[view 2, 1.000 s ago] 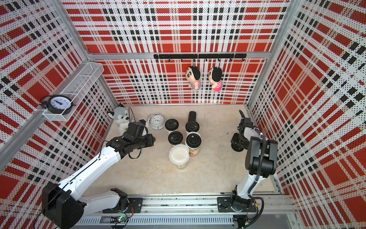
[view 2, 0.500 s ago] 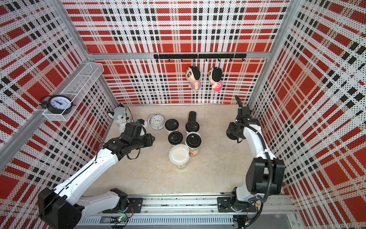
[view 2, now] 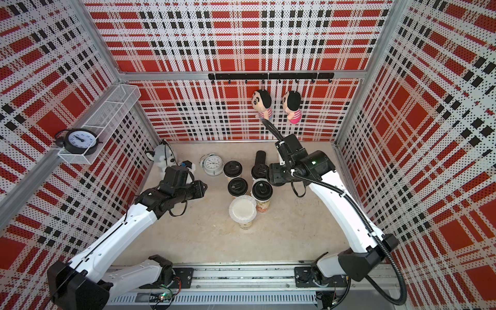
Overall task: Put the leak-proof paper on the milk tea cups
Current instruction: Place the cup lid on the cup.
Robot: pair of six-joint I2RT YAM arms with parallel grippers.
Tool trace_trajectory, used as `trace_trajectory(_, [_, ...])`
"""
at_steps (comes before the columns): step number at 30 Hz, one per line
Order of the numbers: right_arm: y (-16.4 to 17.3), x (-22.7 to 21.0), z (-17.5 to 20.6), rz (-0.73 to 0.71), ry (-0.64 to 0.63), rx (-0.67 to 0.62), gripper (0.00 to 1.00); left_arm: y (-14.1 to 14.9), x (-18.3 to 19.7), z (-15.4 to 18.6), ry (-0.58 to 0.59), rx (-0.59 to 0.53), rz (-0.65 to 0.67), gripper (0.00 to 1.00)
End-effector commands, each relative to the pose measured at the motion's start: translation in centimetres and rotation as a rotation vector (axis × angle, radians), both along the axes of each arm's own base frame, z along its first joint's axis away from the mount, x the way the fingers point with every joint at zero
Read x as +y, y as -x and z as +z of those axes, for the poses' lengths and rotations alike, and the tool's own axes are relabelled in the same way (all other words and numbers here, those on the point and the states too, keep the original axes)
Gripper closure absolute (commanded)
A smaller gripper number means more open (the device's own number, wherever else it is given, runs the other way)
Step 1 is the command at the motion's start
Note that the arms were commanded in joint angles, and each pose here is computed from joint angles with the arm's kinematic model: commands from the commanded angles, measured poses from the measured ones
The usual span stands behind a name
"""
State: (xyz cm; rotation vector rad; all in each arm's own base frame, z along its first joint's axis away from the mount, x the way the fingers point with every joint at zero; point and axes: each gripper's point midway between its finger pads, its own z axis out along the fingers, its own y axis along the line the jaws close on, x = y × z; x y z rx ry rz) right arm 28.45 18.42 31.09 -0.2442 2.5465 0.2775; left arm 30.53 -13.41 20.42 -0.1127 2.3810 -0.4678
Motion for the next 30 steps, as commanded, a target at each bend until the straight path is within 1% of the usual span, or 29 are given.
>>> trace_trajectory(1, [2.2, 1.8, -1.7, 0.049, 0.096, 0.09, 0.34, 0.1, 0.5, 0.2, -0.006, -0.013, 0.003, 0.73])
trace_trajectory(7, [4.4, 7.3, -3.8, 0.216, 0.15, 0.142, 0.34, 0.3, 0.6, 0.3, -0.003, -0.015, 0.007, 0.72])
trace_trajectory(12, [5.7, 10.2, -5.7, 0.31, 0.189, 0.181, 0.34, 0.5, 0.8, 0.3, -0.003, -0.015, 0.011, 0.72])
trace_trajectory(18, [6.4, 10.8, -7.1, 0.331, 0.223, 0.21, 0.34, 0.7, 0.9, 0.2, -0.005, -0.012, 0.014, 0.72])
trace_trajectory(30, [7.1, 11.9, -8.9, 0.354, 0.236, 0.24, 0.34, 0.7, 1.0, -0.1, -0.014, -0.006, 0.009, 0.71])
